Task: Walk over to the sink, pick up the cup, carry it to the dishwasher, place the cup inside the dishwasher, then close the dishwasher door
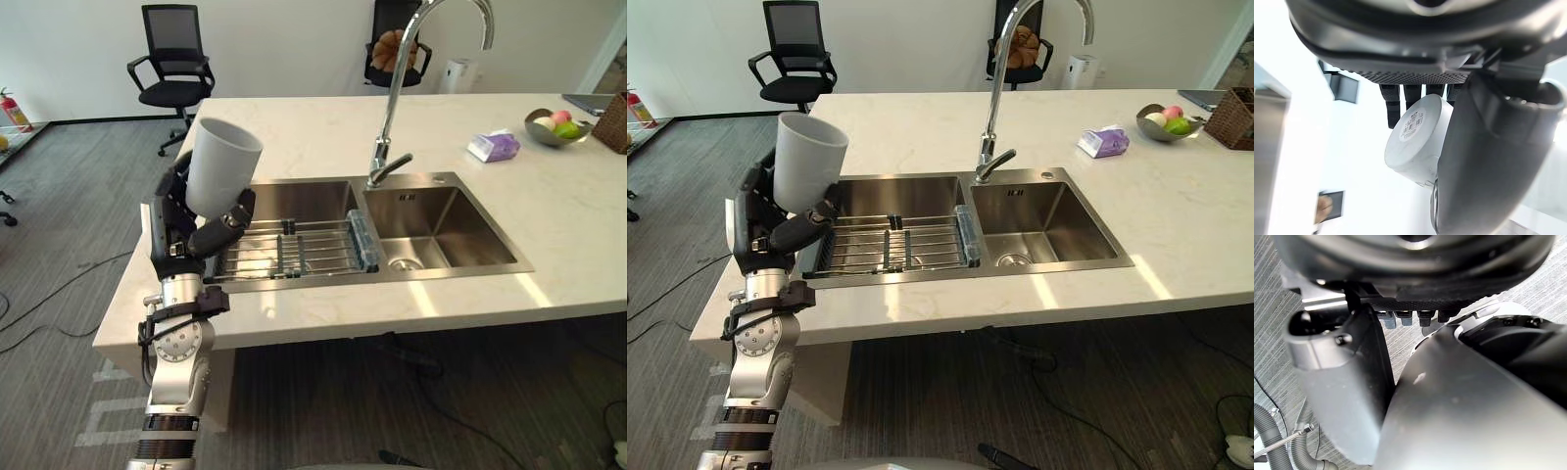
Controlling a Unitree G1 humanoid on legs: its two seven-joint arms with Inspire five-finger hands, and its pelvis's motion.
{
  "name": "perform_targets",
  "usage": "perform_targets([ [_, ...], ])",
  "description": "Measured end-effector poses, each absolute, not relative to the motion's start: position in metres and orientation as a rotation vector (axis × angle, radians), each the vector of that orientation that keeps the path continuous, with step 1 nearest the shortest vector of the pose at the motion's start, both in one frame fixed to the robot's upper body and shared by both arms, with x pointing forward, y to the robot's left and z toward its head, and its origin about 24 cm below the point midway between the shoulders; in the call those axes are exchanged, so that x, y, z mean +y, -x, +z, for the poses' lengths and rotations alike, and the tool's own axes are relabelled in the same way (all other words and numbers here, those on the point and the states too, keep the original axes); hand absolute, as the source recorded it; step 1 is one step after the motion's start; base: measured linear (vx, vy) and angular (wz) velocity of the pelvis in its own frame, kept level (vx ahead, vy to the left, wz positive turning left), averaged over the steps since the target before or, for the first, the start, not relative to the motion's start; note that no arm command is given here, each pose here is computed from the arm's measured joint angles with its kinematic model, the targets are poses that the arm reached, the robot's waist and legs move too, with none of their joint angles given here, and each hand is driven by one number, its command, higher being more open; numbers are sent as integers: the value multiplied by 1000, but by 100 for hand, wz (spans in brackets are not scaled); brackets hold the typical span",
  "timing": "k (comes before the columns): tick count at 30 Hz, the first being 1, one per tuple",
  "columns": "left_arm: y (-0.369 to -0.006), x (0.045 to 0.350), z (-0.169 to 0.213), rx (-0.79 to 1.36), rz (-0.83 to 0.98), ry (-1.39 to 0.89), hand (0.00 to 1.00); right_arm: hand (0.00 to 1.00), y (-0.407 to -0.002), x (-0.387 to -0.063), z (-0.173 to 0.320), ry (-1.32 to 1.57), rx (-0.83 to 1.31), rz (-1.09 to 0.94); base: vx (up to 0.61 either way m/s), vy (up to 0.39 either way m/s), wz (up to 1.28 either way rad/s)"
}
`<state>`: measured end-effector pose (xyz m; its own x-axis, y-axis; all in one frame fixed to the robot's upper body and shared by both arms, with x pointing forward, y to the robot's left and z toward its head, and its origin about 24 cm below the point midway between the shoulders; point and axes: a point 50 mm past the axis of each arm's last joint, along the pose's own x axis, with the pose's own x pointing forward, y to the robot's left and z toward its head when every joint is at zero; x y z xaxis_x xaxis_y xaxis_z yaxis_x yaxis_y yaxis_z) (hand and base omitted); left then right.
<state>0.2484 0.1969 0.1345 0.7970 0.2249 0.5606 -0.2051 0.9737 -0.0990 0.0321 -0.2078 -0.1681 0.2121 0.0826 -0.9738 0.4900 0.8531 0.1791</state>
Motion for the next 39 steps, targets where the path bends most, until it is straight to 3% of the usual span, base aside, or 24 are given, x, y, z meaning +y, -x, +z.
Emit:
perform_targets([
  [5, -235, 190, 152, -741, 247, -20, 0, 100, -31, -208, -168, -512, 1350, -305, -11, -17, 8],
  [21, -226, 199, 125, -586, 229, 77, 0, 100, -26, -208, -169, -520, 1377, -327, -28, -14, 5],
  [39, -226, 203, 120, -537, 211, 99, 0, 100, -38, -207, -169, -515, 1384, -315, -7, -2, 1],
])
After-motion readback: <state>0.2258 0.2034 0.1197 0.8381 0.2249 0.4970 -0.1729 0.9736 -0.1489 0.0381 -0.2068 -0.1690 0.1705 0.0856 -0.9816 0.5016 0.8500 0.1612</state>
